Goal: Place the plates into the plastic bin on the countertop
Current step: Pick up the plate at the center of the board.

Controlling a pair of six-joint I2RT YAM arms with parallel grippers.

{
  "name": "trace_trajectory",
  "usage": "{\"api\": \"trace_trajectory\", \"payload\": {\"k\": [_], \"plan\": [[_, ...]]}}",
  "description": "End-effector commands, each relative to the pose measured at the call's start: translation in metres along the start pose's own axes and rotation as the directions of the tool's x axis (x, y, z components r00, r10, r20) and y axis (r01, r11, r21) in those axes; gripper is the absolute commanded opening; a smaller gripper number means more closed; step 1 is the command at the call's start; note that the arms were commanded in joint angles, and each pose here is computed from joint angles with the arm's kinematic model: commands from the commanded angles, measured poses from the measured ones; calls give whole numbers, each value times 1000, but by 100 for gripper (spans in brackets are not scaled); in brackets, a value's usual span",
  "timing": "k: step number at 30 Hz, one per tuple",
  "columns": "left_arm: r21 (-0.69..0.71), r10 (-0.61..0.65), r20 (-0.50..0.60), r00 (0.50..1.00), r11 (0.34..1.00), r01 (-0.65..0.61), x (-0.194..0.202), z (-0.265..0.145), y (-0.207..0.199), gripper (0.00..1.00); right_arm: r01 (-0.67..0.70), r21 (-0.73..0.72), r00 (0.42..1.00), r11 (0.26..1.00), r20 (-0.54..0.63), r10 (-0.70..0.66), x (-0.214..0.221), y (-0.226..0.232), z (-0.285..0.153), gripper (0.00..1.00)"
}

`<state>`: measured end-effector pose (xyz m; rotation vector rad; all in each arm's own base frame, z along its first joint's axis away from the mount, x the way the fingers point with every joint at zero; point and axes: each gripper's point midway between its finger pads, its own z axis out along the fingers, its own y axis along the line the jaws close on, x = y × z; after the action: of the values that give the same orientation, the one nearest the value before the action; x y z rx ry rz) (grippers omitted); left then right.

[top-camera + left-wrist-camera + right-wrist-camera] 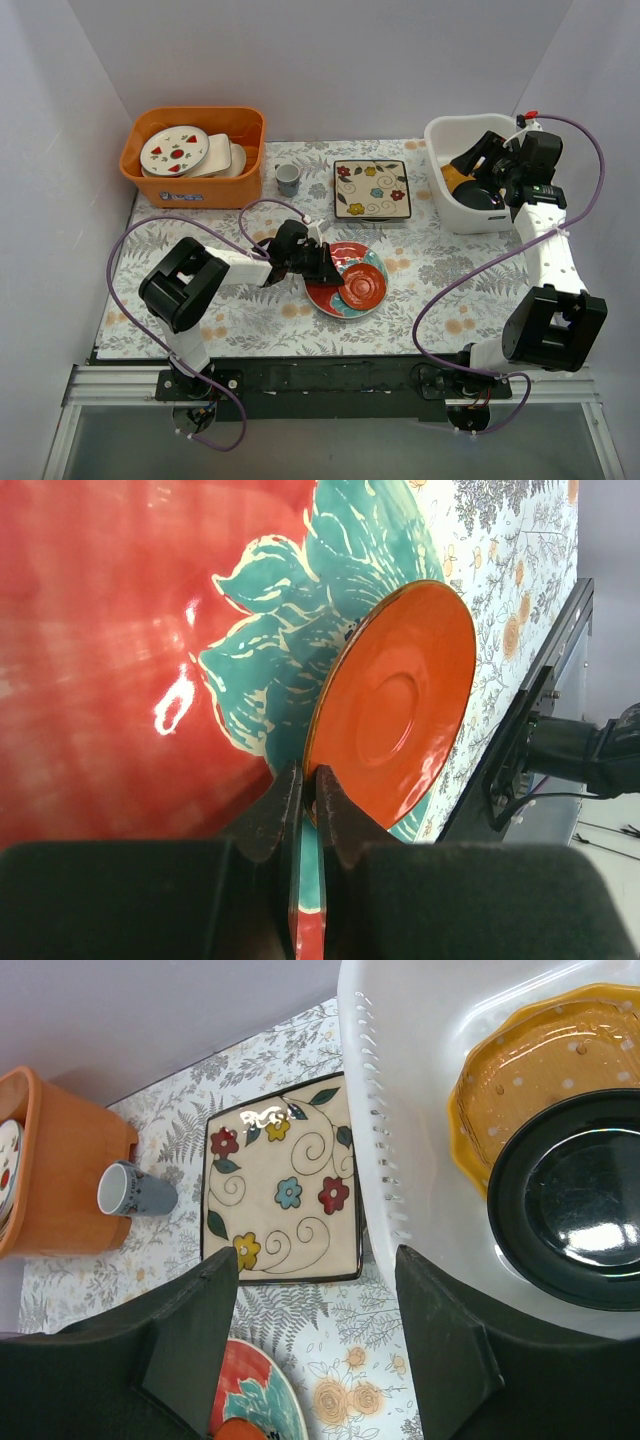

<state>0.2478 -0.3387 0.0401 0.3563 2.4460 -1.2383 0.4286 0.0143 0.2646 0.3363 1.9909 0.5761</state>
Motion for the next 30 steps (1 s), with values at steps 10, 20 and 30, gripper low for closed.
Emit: {"api": "trace_trajectory", "payload": {"k": [10,20,30], "plan": [[-99,37,53,998,995,-31,-5,-16,6,0,49,-66,996,997,81,-44,-18,23,-15,74],[-142,79,146,986,988,-58,-35,-36,-10,0,83,-118,996,989,26,-81,-4,46,-6,83],[-123,102,215,971,989,-76,-55,-54,-32,0,148,-247,986,958,-41,-163,27,80,0,94]]}}
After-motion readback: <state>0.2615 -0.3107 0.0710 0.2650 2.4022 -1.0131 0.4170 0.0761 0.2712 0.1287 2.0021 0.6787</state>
